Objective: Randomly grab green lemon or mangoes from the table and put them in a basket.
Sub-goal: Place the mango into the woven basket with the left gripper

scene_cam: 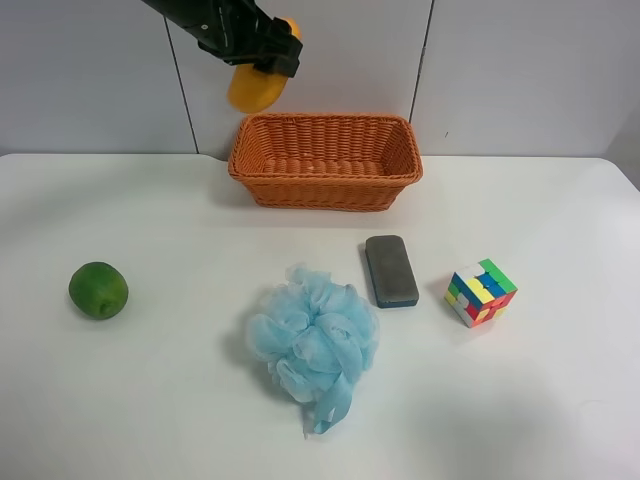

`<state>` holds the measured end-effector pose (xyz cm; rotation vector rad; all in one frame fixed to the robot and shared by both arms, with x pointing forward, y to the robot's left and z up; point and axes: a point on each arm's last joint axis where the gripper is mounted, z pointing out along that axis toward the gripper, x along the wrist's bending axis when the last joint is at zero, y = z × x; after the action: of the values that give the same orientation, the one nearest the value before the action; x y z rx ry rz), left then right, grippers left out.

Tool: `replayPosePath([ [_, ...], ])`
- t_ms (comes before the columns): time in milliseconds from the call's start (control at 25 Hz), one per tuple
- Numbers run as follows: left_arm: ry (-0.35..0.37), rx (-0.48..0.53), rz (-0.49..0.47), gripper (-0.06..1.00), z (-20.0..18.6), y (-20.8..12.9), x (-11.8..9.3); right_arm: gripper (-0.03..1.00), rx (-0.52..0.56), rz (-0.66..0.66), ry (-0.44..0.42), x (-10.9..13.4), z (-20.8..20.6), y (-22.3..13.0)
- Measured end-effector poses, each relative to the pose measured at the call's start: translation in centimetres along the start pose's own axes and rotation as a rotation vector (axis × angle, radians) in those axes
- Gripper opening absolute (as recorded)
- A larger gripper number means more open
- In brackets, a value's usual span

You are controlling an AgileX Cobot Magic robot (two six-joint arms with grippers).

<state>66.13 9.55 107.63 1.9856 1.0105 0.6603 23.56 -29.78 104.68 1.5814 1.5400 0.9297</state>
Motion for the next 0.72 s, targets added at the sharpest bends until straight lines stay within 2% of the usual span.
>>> replayPosePath([
  [120,0.015,-0.040,-0.006,0.60,3.2,-0.4,0.2,0.93,0.000,0.000,0.000,0.0,0.0,0.0],
  [360,0.034,-0.048,-0.014,0.60,8.3,-3.2,0.3,0.93,0.000,0.000,0.000,0.0,0.0,0.0],
  [520,0.033,-0.027,-0.016,0.60,9.5,-4.4,0.2,0.93,0.000,0.000,0.000,0.0,0.0,0.0],
  [720,0.035,-0.037,-0.016,0.60,9.5,-4.2,0.3,0.93,0.000,0.000,0.000,0.0,0.0,0.0],
])
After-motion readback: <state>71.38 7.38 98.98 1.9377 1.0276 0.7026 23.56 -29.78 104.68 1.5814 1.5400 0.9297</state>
